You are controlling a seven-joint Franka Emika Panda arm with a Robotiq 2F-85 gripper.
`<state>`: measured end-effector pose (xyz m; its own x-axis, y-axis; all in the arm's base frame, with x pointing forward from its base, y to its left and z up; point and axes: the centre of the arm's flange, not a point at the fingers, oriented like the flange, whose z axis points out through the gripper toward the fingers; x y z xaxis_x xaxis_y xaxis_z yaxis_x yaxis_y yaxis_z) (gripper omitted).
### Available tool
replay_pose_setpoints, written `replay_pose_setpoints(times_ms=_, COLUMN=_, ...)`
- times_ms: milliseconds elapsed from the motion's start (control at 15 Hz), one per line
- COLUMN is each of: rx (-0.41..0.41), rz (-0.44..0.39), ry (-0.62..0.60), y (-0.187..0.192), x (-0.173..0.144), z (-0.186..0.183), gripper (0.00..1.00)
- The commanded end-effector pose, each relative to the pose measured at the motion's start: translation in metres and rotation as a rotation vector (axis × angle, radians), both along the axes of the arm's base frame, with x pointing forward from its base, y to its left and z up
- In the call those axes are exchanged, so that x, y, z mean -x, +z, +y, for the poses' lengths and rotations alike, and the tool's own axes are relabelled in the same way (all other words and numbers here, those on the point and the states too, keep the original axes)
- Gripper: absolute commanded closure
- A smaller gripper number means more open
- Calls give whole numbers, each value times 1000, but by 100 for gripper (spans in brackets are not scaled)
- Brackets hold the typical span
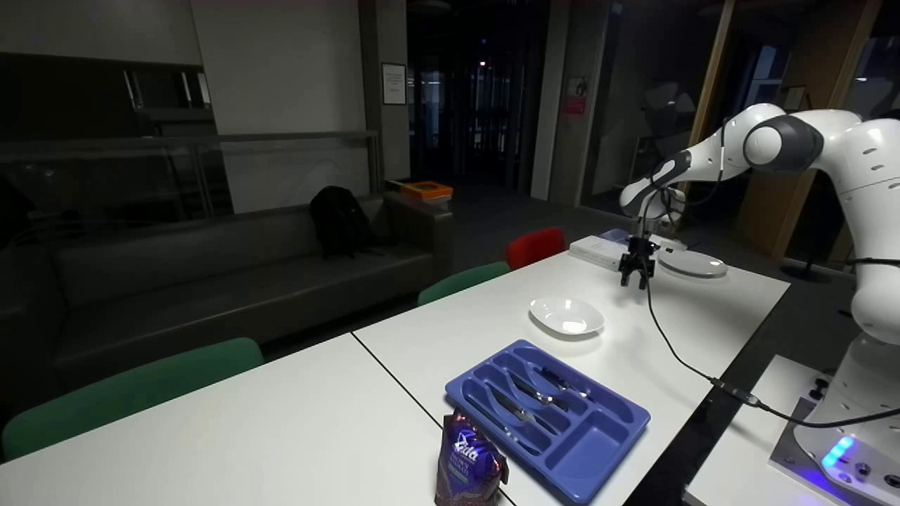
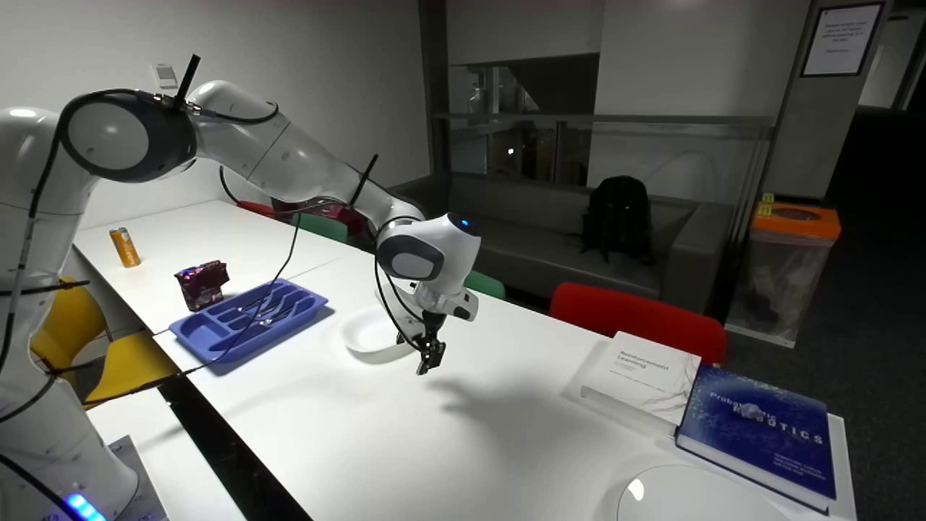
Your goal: Move the plate on the left to the left.
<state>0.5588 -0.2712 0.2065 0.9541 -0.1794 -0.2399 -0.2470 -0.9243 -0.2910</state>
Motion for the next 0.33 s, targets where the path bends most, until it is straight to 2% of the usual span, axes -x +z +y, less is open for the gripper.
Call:
replay_pose_setpoints(times_ms=0, rx=-1, rz=0, ry=1, y=0, x=0, z=1, gripper=0)
replay_pose_setpoints(times_ms=267, rx=0, rz=-1, ry=-1, y=0, x=0, z=-1, gripper=0)
